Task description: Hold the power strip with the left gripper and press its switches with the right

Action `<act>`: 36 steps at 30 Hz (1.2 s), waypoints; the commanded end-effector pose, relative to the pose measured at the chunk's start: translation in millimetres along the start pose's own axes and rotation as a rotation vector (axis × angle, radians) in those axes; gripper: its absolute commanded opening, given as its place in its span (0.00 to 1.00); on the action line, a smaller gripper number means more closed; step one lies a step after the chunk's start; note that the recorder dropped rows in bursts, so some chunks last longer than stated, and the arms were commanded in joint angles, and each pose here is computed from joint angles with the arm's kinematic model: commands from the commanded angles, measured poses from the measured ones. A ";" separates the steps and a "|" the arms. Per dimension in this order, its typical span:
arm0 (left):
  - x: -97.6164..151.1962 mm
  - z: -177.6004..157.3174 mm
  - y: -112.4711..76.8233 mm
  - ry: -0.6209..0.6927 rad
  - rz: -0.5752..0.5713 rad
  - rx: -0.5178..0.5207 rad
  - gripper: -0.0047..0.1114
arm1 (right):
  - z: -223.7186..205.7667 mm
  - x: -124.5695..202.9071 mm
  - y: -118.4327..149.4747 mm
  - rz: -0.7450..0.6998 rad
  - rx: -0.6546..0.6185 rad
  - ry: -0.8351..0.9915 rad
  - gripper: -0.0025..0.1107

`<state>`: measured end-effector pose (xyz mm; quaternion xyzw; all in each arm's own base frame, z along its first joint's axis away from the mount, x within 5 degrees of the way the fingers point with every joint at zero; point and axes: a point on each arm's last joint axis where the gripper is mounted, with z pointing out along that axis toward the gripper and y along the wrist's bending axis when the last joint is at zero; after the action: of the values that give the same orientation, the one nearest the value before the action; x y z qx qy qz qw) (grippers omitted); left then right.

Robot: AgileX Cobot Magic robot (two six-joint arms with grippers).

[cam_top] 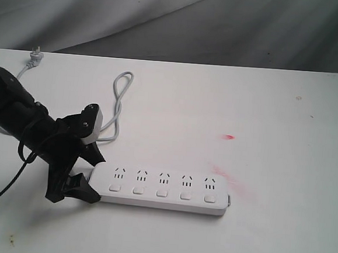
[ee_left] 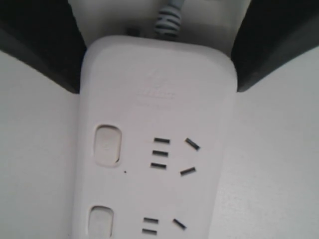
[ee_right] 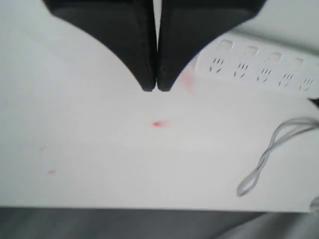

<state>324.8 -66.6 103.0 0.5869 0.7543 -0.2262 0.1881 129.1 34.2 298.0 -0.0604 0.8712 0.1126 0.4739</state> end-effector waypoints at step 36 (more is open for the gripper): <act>-1.2 -0.8 -0.3 -0.016 -0.005 0.011 0.47 | 243.2 8.0 215.3 -0.964 -0.772 0.411 0.06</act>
<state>324.8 -66.8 103.0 0.5872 0.7536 -0.2272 0.1889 274.0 300.2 192.4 -0.6310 0.7214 0.1826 0.2191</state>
